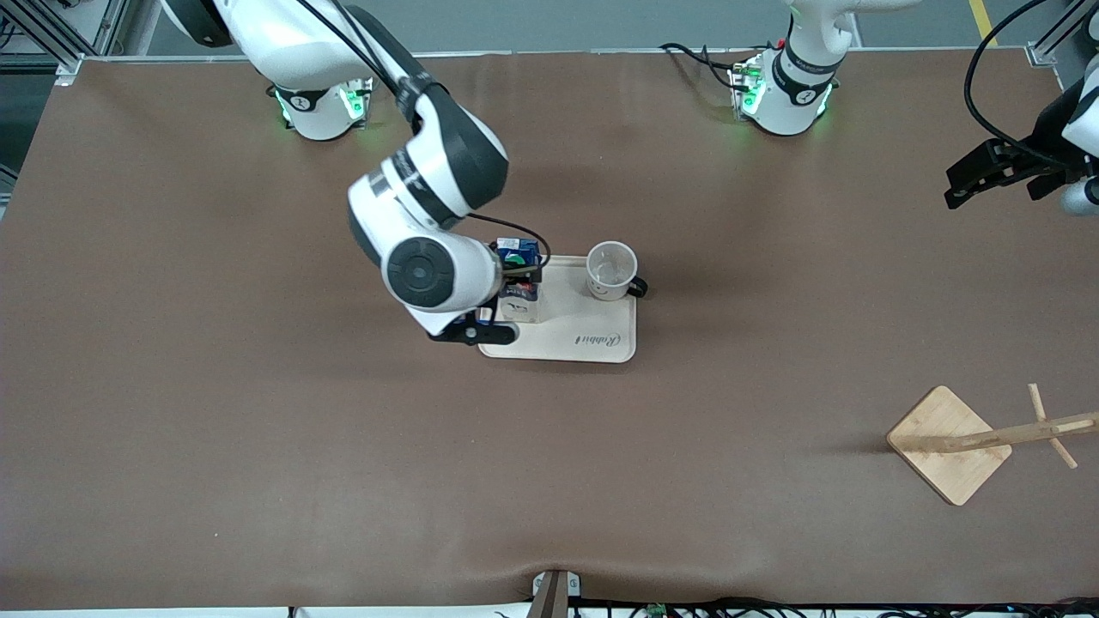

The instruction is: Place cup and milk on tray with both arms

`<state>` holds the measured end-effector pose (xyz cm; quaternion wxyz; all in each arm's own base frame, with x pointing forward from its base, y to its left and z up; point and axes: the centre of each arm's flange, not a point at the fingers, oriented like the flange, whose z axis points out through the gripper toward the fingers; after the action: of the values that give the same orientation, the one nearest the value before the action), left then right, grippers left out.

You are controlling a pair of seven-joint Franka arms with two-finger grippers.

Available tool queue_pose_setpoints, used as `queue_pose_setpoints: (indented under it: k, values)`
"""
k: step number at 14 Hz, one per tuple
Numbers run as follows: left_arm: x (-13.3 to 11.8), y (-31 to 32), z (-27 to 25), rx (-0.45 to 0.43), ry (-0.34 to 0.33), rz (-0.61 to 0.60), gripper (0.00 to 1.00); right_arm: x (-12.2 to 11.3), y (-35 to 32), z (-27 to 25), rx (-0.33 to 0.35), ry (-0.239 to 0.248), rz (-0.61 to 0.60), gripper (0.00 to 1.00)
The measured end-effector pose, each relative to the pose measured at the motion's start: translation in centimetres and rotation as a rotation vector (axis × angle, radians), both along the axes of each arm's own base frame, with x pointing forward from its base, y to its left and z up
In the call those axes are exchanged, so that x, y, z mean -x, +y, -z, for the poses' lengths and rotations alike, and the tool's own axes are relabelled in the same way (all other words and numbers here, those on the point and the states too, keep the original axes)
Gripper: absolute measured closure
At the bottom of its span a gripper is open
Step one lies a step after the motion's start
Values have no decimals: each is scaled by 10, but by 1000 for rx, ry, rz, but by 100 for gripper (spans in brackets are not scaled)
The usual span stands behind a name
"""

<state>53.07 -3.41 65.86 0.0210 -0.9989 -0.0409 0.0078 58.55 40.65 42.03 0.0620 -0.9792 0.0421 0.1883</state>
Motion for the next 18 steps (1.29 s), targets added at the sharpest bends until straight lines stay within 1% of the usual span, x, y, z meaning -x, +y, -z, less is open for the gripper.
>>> queue_pose_setpoints:
  k: [3,5,6,7,8,9,10,12,14,15,18]
  values:
    - [0,0,-1,0,-1,1,0,-28,-73,-84,-49,-98,104,0]
    - [0,0,-1,0,-2,1,0,-37,-134,-140,-76,-159,166,0]
    - [0,0,-1,0,-2,1,0,-36,-168,-165,-65,-186,165,0]
    - [0,-1,-1,0,-2,2,0,-31,-201,-185,-11,-218,125,0]
    - [0,-1,-1,0,-2,3,0,-23,-228,-203,57,-248,67,0]
    - [1,-1,-2,0,-3,3,0,-14,-246,-217,102,-261,28,0]
    - [1,-1,-3,0,-5,3,0,-6,-261,-227,127,-268,17,0]
    - [3,-1,-5,0,-11,3,0,4,-300,-235,140,-261,-3,0]
    - [4,-2,-6,0,-12,4,0,15,-350,-233,122,-249,-52,0]
    - [4,-2,-6,0,-12,4,0,21,-374,-231,112,-252,-72,0]
    - [4,-3,-6,0,-12,6,0,33,-436,-223,103,-237,-53,0]
